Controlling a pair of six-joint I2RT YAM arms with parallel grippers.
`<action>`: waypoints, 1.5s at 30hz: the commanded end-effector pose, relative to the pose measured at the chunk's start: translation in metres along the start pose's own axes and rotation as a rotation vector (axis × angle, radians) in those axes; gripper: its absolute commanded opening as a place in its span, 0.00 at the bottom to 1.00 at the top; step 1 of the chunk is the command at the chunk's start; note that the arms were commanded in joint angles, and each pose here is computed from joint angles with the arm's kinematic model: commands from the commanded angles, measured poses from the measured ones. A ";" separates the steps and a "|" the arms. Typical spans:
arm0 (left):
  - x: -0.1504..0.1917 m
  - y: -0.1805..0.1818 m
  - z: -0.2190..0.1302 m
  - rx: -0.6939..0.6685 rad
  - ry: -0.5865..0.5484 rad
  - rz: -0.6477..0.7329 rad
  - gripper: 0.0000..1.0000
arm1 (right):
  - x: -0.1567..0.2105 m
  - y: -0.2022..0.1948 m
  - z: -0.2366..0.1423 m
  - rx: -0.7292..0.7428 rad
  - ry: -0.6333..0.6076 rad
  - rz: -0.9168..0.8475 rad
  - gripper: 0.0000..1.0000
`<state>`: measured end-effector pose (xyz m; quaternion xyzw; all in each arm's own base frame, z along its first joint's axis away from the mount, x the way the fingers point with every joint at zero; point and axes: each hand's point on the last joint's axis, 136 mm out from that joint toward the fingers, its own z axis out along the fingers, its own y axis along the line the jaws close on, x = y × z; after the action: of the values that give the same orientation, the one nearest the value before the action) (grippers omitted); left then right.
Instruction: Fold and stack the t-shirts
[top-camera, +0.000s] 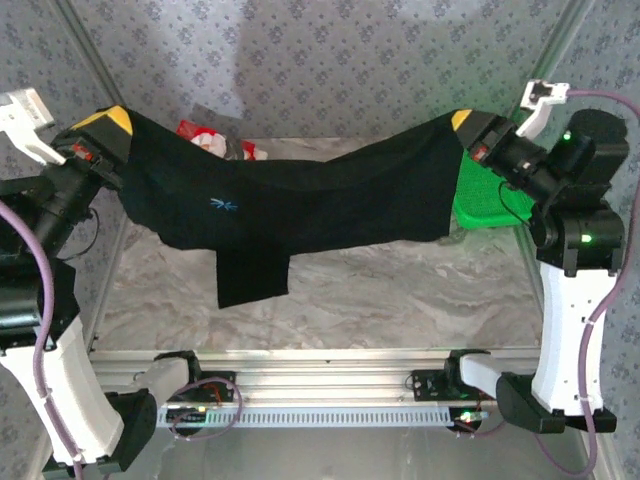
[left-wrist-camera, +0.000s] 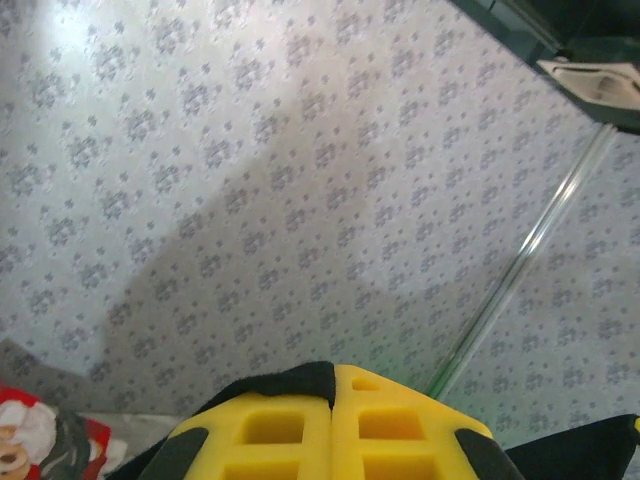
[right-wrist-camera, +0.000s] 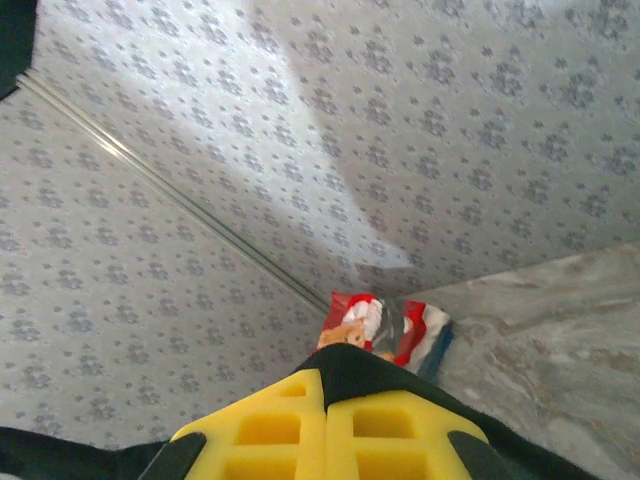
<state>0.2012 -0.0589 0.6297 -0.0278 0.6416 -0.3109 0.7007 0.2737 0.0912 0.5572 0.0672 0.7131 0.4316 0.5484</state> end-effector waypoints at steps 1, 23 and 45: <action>-0.014 -0.024 -0.012 0.070 -0.029 -0.020 0.00 | -0.012 0.050 -0.028 -0.165 -0.018 -0.008 0.00; -0.079 -0.057 0.014 0.218 -0.148 -0.096 0.00 | -0.050 0.103 -0.059 -0.276 -0.125 -0.058 0.00; -0.066 0.076 0.235 0.305 -0.190 -0.301 0.00 | -0.200 -0.075 0.121 -0.318 -0.241 0.098 0.00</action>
<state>0.5182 -0.0582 0.6042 -0.1137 0.6128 -0.5000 0.6013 0.5209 0.0023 0.5856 0.1123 0.6245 0.5460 0.5470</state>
